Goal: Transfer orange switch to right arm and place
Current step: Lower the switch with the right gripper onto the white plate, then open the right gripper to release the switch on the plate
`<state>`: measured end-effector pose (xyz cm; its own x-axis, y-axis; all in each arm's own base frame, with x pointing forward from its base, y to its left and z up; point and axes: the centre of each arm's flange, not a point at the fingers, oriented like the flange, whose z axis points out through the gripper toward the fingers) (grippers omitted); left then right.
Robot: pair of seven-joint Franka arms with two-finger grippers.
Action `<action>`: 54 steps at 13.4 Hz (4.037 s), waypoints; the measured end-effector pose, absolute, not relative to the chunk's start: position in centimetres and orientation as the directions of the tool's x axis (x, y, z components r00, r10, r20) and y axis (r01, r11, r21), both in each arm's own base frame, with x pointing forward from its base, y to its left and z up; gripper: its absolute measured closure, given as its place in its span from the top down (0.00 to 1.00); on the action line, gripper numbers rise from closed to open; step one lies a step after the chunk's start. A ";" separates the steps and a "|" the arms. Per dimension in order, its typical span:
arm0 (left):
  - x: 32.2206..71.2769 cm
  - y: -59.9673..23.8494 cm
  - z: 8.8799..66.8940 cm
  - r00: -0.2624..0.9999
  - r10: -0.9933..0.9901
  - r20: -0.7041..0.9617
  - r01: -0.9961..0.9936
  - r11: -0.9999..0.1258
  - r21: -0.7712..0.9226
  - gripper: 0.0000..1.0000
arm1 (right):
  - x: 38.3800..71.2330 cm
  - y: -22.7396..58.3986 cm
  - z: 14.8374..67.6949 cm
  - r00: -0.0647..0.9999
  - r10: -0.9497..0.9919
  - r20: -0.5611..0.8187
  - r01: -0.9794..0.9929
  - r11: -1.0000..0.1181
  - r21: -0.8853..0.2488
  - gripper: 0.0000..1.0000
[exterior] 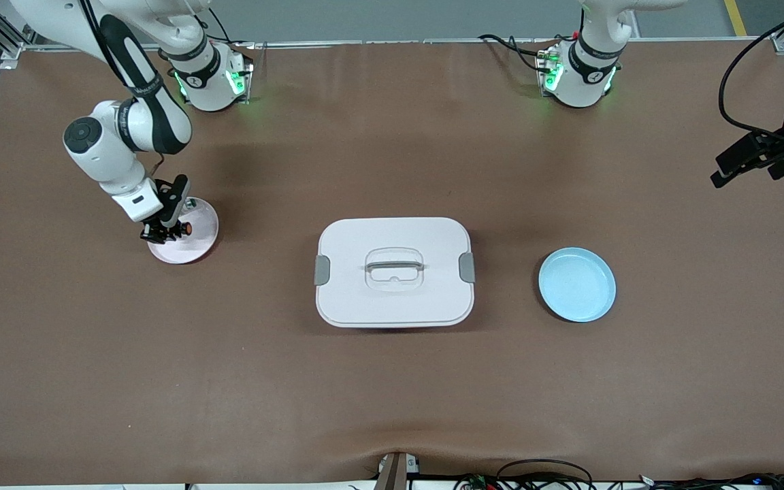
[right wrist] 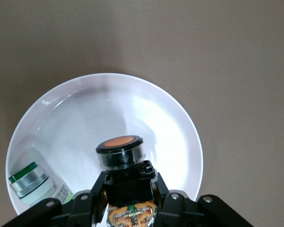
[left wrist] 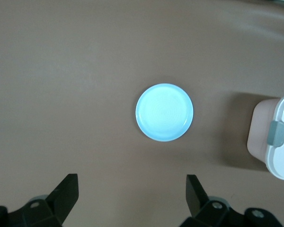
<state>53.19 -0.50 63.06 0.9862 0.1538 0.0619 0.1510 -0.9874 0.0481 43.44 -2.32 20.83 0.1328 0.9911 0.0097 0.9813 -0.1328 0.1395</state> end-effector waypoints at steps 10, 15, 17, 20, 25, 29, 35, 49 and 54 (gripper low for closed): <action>53.9 -1.0 62.6 0.989 0.142 0.030 0.141 -0.990 0.028 1.00 | 42.9 -2.3 17.6 0.130 0.991 -0.005 0.982 -0.128 0.142 0.42; 53.8 -1.3 63.7 0.990 0.136 0.035 0.135 -0.990 0.028 1.00 | 43.0 -2.1 17.6 0.172 0.985 0.003 0.975 -0.171 0.143 0.42; 53.8 -1.3 63.7 0.990 0.135 0.031 0.134 -0.991 0.028 1.00 | 43.0 -1.6 17.6 0.176 0.984 0.006 0.974 -0.175 0.144 0.42; 53.8 -1.3 63.7 0.990 0.135 0.029 0.134 -0.991 0.027 1.00 | 43.1 -1.5 17.6 0.195 0.981 0.009 0.970 -0.194 0.147 0.49; 53.7 -1.3 63.7 0.991 0.135 0.026 0.134 -0.991 0.027 1.00 | 43.1 -1.3 17.3 0.203 0.979 0.010 0.969 -0.202 0.141 1.00; 53.7 -1.3 63.7 0.991 0.135 0.026 0.134 -0.991 0.027 1.00 | 43.5 -1.0 17.5 0.207 0.978 0.015 0.967 -0.207 0.149 1.00; 53.7 -1.3 63.7 0.991 0.135 0.026 0.134 -0.991 0.027 1.00 | 44.2 -0.5 17.9 0.206 0.978 0.020 0.967 -0.207 0.150 1.00; 53.8 -1.3 63.6 0.991 0.135 0.025 0.134 -0.991 0.027 1.00 | 48.3 1.3 22.9 0.329 0.944 0.011 0.944 -0.328 -0.031 1.00; 53.8 -1.3 63.6 0.991 0.135 0.025 0.134 -0.991 0.027 1.00 | 52.9 1.3 31.9 0.423 0.906 -0.019 0.898 -0.421 -0.130 1.00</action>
